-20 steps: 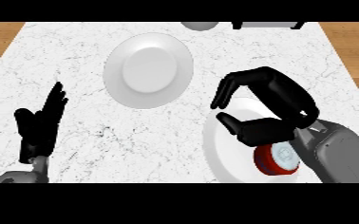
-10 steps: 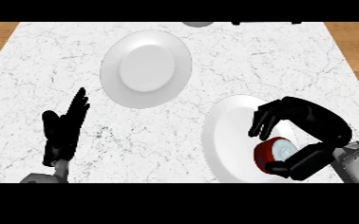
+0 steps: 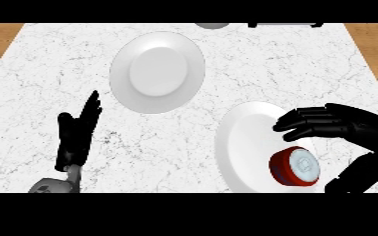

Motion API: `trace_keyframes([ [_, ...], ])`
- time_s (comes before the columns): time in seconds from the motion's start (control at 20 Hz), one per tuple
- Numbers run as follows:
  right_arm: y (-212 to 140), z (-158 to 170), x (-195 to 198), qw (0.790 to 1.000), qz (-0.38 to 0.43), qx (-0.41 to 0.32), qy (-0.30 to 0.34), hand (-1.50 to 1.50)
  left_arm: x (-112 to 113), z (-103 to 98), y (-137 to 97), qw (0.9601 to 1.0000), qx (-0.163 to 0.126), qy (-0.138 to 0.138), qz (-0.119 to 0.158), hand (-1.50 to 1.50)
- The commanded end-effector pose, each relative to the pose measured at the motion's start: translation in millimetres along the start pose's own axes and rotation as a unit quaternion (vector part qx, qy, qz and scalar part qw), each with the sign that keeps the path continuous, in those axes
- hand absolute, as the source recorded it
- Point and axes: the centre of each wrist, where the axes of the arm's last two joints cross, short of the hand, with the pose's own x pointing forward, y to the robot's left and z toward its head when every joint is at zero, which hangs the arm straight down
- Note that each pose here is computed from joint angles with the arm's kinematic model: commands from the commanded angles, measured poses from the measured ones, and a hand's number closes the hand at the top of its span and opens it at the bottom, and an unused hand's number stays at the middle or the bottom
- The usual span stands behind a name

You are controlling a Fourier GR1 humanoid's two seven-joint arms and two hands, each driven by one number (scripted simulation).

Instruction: Pick the can from the plate and place it in the plate

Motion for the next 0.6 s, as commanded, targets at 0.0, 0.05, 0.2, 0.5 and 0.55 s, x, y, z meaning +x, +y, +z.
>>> trace_keyframes([
  [0.0,-20,0,18,0.993,0.092,0.072,-0.008,-1.50,2,-1,10,1.0000,-0.002,0.000,0.000,0.00],
  [0.05,-23,-6,15,0.991,0.104,0.084,0.004,-1.50,-12,2,4,1.0000,-0.001,0.007,0.000,0.00],
  [0.2,-30,-19,32,0.981,0.146,0.126,0.033,-1.50,8,-6,21,1.0000,-0.005,0.003,-0.002,0.00],
  [0.5,-27,-21,35,0.950,0.166,0.245,0.104,-1.50,6,-5,-16,0.9999,-0.008,-0.005,-0.006,0.00],
  [0.55,-20,-22,39,0.947,0.170,0.252,0.103,-1.50,1,5,-6,1.0000,-0.008,-0.001,-0.004,0.00],
])
